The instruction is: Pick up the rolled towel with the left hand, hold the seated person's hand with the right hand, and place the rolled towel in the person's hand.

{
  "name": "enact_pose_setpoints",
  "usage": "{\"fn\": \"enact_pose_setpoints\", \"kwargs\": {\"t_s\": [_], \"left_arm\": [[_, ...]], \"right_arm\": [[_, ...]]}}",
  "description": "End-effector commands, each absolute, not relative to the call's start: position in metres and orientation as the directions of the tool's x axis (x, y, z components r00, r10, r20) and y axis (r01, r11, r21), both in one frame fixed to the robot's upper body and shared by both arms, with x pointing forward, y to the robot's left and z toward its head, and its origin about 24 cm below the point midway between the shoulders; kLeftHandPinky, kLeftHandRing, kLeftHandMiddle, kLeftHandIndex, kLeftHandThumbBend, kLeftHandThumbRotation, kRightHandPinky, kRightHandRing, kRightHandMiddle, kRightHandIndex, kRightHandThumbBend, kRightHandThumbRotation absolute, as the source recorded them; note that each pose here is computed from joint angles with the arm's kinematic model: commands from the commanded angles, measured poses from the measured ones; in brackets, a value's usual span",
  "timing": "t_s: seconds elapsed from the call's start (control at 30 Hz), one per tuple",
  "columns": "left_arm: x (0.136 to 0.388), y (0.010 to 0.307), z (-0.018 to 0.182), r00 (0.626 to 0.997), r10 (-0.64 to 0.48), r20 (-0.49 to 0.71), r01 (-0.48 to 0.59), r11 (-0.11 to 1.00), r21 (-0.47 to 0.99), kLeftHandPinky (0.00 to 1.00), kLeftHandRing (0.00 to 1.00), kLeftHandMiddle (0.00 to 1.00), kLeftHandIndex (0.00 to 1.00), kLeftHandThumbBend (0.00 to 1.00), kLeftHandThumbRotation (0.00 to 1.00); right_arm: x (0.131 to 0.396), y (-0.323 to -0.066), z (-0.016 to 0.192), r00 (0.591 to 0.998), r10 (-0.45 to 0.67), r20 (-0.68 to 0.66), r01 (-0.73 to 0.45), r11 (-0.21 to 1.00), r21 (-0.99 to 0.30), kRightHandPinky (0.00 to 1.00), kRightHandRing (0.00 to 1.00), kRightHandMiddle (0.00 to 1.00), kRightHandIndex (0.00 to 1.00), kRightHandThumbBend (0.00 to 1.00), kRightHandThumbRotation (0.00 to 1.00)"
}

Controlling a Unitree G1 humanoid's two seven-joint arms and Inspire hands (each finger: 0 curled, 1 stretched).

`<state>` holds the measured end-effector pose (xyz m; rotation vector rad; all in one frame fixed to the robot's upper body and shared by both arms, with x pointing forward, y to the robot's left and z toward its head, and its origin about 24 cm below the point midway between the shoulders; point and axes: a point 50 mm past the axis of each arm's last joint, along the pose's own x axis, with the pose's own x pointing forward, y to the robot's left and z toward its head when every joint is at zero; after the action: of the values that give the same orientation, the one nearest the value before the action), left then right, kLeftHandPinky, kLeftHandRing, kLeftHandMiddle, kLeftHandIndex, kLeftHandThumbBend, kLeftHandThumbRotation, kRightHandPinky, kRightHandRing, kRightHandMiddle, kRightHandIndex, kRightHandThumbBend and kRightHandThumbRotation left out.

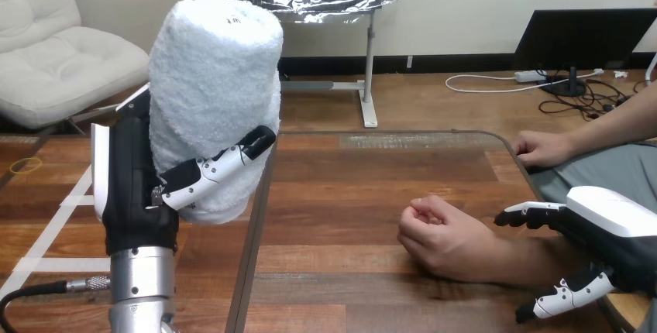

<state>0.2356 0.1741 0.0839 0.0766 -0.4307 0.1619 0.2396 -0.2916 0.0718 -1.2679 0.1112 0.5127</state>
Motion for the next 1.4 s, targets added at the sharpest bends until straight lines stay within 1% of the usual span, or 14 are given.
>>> {"fn": "enact_pose_setpoints", "kwargs": {"t_s": [0.0, 0.2, 0.33, 0.9, 1.0, 1.17, 1.37], "left_arm": [[0.242, 0.173, 0.112, 0.828, 0.124, 0.547, -0.165, 0.986, 0.025, 0.22, 0.26, 0.32, 0.37, 0.52, 0.00], [0.242, 0.173, 0.111, 0.829, 0.125, 0.545, -0.165, 0.986, 0.024, 0.21, 0.26, 0.32, 0.37, 0.52, 0.00], [0.242, 0.173, 0.111, 0.830, 0.125, 0.544, -0.163, 0.986, 0.023, 0.21, 0.26, 0.32, 0.37, 0.52, 0.00], [0.243, 0.174, 0.110, 0.829, 0.124, 0.545, -0.159, 0.987, 0.017, 0.21, 0.26, 0.32, 0.37, 0.52, 0.00], [0.242, 0.174, 0.110, 0.830, 0.127, 0.543, -0.157, 0.987, 0.010, 0.21, 0.26, 0.32, 0.37, 0.52, 0.00], [0.242, 0.175, 0.110, 0.830, 0.129, 0.543, -0.164, 0.986, 0.016, 0.22, 0.26, 0.32, 0.37, 0.52, 0.00], [0.242, 0.175, 0.110, 0.827, 0.126, 0.547, -0.166, 0.986, 0.023, 0.21, 0.26, 0.32, 0.37, 0.53, 0.00]], "right_arm": [[0.254, -0.291, 0.083, 0.908, 0.300, -0.294, -0.361, 0.200, -0.911, 0.79, 0.82, 0.83, 0.83, 1.00, 0.28], [0.257, -0.293, 0.080, 0.912, 0.273, -0.307, -0.364, 0.190, -0.912, 0.80, 0.82, 0.84, 0.83, 1.00, 0.27], [0.260, -0.293, 0.080, 0.914, 0.256, -0.315, -0.367, 0.189, -0.911, 0.81, 0.83, 0.85, 0.84, 0.99, 0.30], [0.271, -0.292, 0.076, 0.915, 0.226, -0.334, -0.374, 0.164, -0.913, 0.82, 0.84, 0.86, 0.85, 0.95, 0.31], [0.273, -0.292, 0.074, 0.916, 0.219, -0.337, -0.374, 0.160, -0.913, 0.81, 0.84, 0.86, 0.85, 0.95, 0.31], [0.276, -0.292, 0.072, 0.915, 0.210, -0.344, -0.378, 0.152, -0.913, 0.76, 0.84, 0.85, 0.84, 0.95, 0.30], [0.280, -0.292, 0.069, 0.913, 0.201, -0.356, -0.386, 0.135, -0.913, 0.74, 0.83, 0.84, 0.84, 0.94, 0.31]]}}
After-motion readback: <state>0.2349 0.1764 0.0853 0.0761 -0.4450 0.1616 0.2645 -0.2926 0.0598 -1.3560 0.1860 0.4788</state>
